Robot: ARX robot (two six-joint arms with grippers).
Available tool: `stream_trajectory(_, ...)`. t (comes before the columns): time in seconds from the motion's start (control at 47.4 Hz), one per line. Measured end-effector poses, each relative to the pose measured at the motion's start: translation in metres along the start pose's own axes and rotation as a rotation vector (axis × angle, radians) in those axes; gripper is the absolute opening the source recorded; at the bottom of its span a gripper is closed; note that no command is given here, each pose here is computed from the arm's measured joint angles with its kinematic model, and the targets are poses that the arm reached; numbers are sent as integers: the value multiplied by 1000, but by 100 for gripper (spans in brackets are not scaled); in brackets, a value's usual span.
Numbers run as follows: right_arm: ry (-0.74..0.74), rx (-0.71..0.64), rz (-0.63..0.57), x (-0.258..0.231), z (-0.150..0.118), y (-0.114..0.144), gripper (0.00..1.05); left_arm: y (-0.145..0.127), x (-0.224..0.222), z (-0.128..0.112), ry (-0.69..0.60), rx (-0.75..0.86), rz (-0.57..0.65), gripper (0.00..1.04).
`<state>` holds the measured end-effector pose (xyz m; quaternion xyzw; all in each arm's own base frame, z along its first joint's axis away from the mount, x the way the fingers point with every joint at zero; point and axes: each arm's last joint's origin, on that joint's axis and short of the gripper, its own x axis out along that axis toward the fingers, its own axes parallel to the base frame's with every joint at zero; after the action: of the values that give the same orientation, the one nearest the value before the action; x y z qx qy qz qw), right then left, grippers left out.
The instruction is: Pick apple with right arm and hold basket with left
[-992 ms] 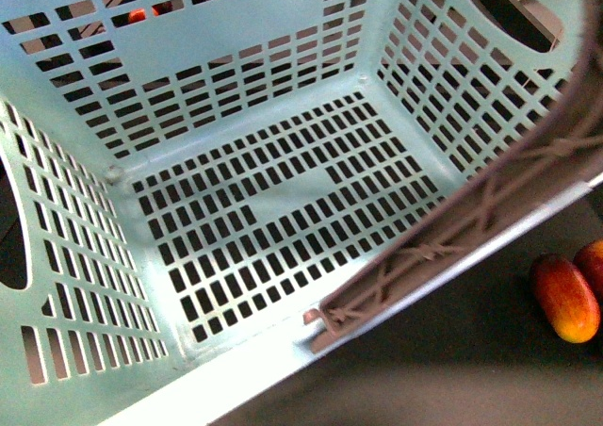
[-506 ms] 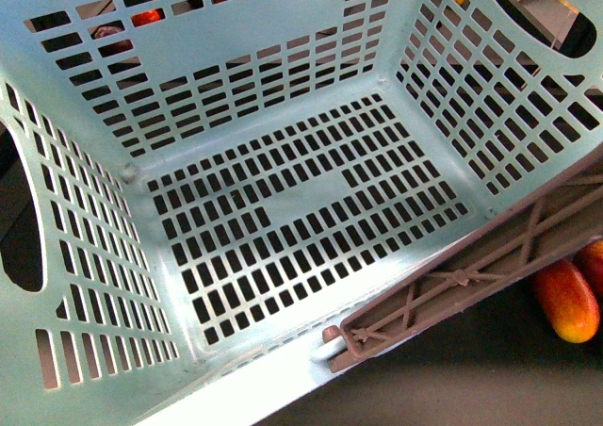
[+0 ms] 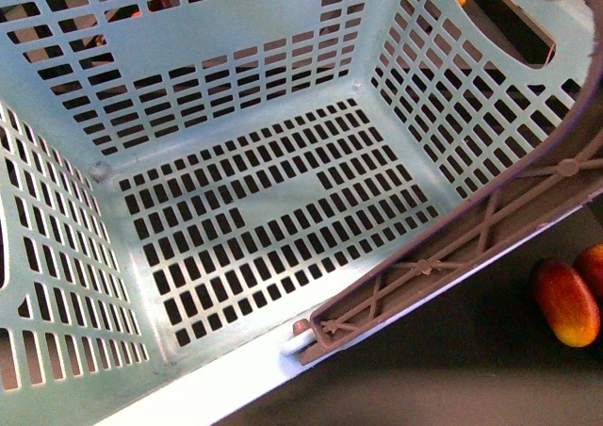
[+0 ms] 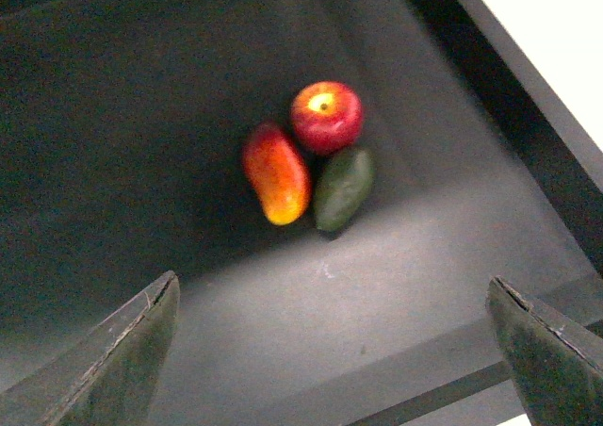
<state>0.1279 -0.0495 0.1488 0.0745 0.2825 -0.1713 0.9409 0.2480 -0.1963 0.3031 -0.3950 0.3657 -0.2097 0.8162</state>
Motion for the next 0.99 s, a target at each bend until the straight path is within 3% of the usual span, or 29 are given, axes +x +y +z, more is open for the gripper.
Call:
stream_trajectory(0.232,89,26,-88,75,26,-22,96,0,0,0,1,0,-1,7)
stream_trajectory(0.549,376,102,-129,189,16,-33,96,0,0,0,1,0,-1,7)
stream_trajectory(0.992,467,110,-107,268,13,-17,96,0,0,0,1,0,-1,7)
